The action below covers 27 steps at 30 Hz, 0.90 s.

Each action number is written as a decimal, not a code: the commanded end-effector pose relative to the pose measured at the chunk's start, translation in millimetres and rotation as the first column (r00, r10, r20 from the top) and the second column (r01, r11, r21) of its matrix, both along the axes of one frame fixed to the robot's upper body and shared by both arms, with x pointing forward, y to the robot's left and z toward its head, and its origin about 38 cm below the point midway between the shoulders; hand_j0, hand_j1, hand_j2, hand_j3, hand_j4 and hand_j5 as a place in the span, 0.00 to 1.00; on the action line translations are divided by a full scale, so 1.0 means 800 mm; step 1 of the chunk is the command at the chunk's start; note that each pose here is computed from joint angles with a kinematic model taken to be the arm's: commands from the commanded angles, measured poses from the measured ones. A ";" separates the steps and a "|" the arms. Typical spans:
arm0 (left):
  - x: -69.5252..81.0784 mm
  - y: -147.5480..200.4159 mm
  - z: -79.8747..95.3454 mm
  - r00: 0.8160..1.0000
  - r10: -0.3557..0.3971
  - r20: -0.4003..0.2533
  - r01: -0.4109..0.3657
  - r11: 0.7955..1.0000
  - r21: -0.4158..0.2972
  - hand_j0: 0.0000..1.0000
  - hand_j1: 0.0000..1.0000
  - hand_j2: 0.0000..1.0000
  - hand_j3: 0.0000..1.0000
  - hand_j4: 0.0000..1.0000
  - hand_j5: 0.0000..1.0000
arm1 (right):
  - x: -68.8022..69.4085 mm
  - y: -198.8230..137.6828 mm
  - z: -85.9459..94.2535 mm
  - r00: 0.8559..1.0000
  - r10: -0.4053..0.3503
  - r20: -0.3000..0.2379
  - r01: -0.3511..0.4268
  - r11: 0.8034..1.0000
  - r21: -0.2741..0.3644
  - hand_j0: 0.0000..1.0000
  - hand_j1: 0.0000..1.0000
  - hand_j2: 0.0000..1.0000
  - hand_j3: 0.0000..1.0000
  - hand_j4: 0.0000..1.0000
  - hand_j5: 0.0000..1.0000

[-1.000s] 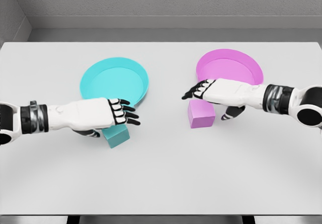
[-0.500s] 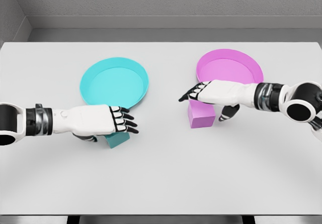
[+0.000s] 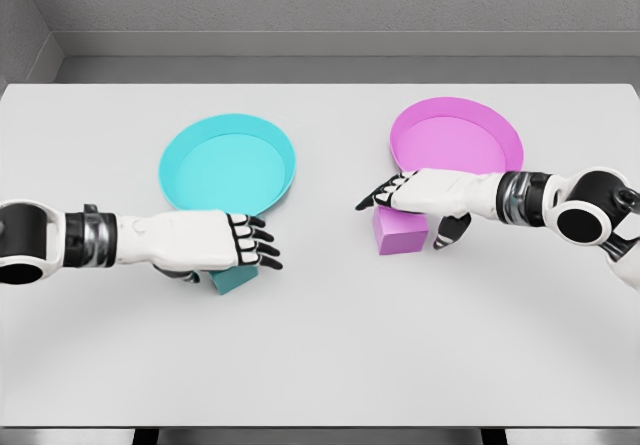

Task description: Place the blocks in the corresponding plates according to their colors

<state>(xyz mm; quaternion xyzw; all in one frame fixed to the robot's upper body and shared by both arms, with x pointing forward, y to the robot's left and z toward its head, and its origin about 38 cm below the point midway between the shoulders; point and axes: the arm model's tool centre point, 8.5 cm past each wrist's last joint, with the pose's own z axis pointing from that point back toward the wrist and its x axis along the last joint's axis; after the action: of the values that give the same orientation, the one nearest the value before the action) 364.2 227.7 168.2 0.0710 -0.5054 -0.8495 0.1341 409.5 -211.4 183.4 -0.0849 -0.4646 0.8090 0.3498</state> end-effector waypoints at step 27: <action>0.001 0.004 -0.004 0.999 0.004 -0.036 -0.001 0.997 0.076 0.52 0.52 0.52 0.52 0.52 0.52 | 0.002 0.006 0.006 1.000 0.012 0.011 -0.012 1.000 0.007 0.66 0.66 0.66 0.66 0.66 0.66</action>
<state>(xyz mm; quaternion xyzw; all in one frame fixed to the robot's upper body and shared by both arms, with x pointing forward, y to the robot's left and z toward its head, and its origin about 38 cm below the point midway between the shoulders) 365.9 231.2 166.8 0.0634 -0.4743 -0.8664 0.1423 410.8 -206.8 186.9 -0.0849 -0.4684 0.8100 0.3425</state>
